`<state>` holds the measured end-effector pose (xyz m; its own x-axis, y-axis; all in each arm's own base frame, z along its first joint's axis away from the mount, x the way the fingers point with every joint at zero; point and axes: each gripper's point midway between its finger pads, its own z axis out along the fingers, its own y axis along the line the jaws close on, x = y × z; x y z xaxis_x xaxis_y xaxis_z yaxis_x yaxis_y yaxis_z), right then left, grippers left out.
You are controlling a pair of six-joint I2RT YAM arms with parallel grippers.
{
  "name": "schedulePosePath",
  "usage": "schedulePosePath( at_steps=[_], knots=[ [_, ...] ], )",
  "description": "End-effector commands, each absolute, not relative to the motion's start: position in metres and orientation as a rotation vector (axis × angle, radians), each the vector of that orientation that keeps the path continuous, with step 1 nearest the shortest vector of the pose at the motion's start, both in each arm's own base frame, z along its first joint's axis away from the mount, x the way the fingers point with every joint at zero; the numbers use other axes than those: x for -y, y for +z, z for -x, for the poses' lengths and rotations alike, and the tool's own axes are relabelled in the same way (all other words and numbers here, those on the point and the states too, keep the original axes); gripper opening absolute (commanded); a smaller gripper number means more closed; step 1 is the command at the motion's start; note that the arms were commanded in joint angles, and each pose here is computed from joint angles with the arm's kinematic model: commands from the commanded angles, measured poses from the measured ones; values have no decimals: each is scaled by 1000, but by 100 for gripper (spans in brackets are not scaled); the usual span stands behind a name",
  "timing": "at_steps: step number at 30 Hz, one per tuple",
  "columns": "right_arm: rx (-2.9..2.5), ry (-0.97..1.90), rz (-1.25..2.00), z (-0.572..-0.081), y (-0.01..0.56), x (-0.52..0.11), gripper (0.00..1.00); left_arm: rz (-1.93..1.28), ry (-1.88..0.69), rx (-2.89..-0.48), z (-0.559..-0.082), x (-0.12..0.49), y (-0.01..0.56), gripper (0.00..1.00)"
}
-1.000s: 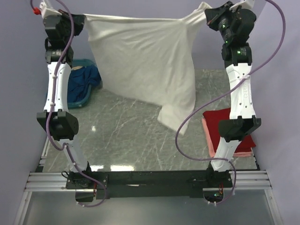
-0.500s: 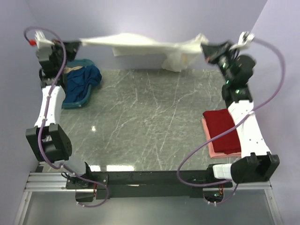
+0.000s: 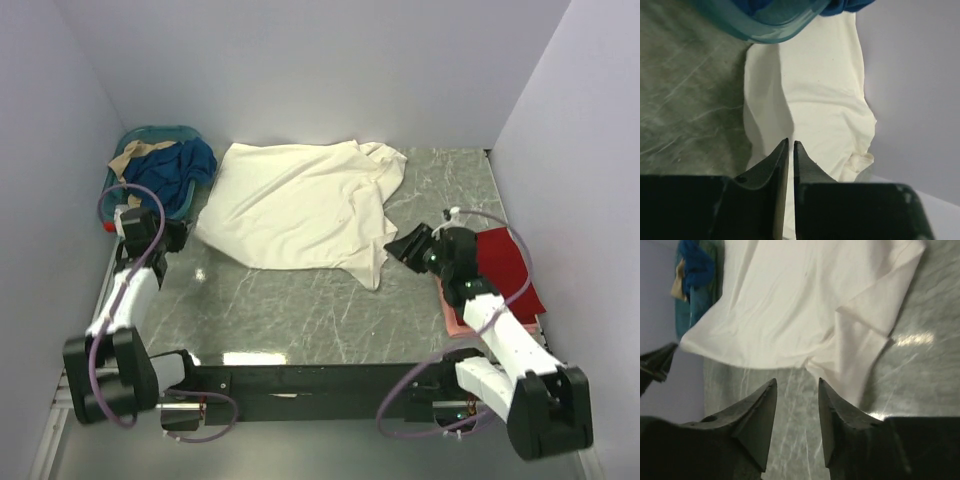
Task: Fold and stack the t-shirts
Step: Flatten the tshirt out
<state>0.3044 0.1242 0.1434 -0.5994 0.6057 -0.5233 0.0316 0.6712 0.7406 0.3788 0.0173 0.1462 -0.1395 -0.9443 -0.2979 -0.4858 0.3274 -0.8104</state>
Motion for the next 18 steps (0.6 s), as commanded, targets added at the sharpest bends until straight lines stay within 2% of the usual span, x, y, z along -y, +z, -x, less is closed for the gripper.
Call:
schedulePosePath(
  at_steps=[1,4,7,14,18],
  knots=[
    [-2101,911,-365,-267,134,-143,47,1307,-611,-1610,-358,-38,170,16],
    [-2125,895,-359,-241,119,-150,49,1317,-568,-1628,-336,-37,159,24],
    [-2109,846,-383,-238,119,-142,53,1324,-515,-1633,-324,-41,155,30],
    [-2123,435,-495,-289,134,-92,61,1285,-507,-1681,-319,-37,151,32],
    [-2198,446,-515,-319,126,-85,62,1299,-480,-1747,-322,-35,135,34]
  ],
)
